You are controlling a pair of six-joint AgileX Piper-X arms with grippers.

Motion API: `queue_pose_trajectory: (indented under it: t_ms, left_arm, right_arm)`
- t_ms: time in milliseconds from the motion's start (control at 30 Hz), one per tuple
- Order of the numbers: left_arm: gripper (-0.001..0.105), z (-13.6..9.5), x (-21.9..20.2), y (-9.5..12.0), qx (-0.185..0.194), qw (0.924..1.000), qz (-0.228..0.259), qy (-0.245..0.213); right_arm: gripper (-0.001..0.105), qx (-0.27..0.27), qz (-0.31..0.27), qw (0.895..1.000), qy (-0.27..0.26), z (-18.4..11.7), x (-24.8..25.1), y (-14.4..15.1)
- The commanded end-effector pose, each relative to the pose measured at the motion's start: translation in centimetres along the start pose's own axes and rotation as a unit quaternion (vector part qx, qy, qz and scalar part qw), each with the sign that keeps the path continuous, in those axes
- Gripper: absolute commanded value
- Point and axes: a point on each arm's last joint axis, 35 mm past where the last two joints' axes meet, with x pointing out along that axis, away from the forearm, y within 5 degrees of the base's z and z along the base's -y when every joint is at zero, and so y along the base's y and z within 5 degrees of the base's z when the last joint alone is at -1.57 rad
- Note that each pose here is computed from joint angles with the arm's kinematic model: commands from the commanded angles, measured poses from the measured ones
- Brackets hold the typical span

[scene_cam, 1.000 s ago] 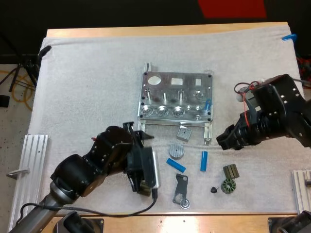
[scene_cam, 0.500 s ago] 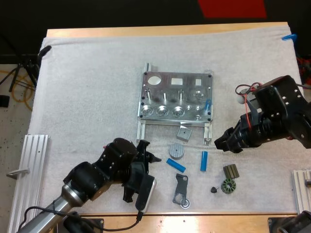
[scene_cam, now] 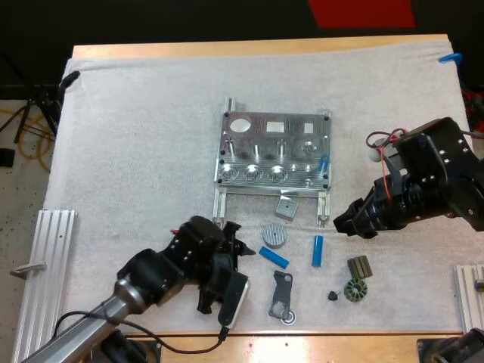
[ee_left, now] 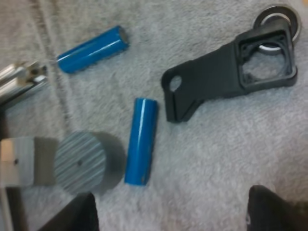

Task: Load cells from right to left

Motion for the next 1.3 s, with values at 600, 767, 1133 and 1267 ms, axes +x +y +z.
queue_pose_trajectory:
  t_ms: [600,767,1133,1267]
  left_arm:
    - [0.063,2.1,4.1,0.9,0.032,0.998,0.051,0.017]
    - [0.063,1.3,4.1,0.4,-0.036,0.9958,0.048,0.069]
    - [0.063,1.3,4.2,-0.3,-0.042,0.9983,-0.015,0.039]
    - [0.063,1.0,4.8,-0.4,-0.045,0.9974,-0.028,0.049]
  right_arm:
    - [0.052,0.001,0.008,1.0,-0.003,-0.2,-0.4,0.2]
    - [0.052,0.001,0.008,1.0,-0.004,-0.2,-0.4,0.2]
    - [0.052,0.0,0.008,1.0,-0.004,-0.1,-0.4,0.2]
    - [0.052,0.0,0.009,1.0,-0.005,-0.1,-0.4,0.2]
